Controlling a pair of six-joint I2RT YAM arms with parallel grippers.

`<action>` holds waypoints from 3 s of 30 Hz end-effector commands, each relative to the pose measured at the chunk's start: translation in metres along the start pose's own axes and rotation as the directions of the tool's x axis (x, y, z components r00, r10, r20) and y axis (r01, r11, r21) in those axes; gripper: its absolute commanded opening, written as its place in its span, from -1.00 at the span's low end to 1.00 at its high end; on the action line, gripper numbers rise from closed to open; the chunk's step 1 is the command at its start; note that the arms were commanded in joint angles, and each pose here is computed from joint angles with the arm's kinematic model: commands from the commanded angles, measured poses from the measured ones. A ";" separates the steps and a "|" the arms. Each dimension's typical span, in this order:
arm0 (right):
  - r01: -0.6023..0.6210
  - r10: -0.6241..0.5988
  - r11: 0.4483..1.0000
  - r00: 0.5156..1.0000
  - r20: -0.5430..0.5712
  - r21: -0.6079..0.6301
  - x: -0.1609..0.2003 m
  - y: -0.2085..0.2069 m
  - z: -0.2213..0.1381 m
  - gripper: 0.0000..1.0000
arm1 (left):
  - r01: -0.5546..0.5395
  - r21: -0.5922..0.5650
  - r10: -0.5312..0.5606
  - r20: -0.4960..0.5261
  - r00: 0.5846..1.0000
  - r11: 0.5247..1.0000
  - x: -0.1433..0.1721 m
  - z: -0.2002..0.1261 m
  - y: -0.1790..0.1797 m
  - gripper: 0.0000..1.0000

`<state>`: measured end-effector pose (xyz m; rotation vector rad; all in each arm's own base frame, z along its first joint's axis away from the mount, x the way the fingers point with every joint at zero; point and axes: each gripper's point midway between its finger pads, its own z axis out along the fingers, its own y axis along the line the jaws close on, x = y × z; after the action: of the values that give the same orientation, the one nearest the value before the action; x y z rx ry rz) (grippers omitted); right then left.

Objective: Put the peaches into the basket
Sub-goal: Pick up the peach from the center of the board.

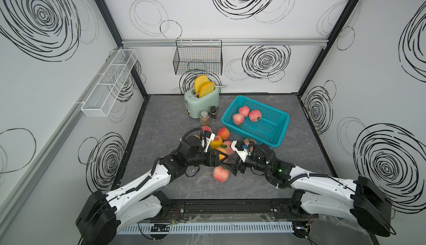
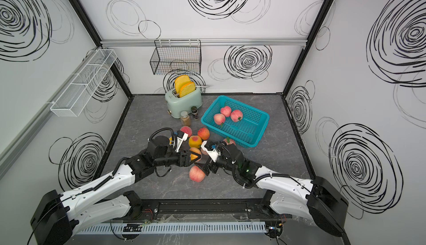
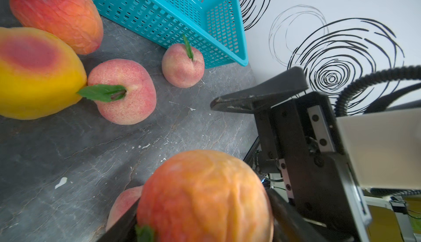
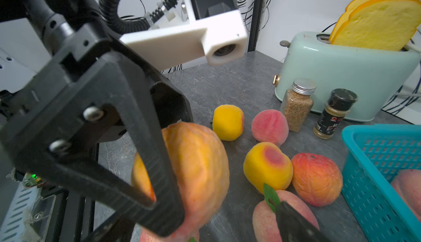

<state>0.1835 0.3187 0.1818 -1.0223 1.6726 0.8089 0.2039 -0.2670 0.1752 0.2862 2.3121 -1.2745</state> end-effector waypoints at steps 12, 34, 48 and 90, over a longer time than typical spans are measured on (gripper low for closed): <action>0.036 -0.034 0.999 0.994 0.108 -0.012 -0.033 0.004 0.011 0.99 | -0.016 0.105 0.013 0.023 1.000 0.994 -0.010 0.001 -0.023 0.52; 0.053 -0.047 0.998 0.989 0.137 -0.041 -0.040 0.012 0.016 0.72 | -0.007 0.126 0.005 0.016 1.000 0.992 -0.007 0.004 -0.024 0.52; 0.058 -0.051 0.997 0.988 0.143 -0.048 -0.041 0.015 0.016 0.46 | -0.002 0.123 0.000 0.017 1.000 0.992 -0.006 0.004 -0.022 0.57; -0.171 0.182 0.933 0.983 -0.005 0.315 -0.017 -0.126 -0.016 0.44 | -0.006 -0.232 0.068 0.260 0.963 0.973 -0.069 -0.050 0.052 0.97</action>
<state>0.2879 0.2604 0.1830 -0.6816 1.8772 0.6206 0.2527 -0.2026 0.1748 0.0818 2.2620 -1.0591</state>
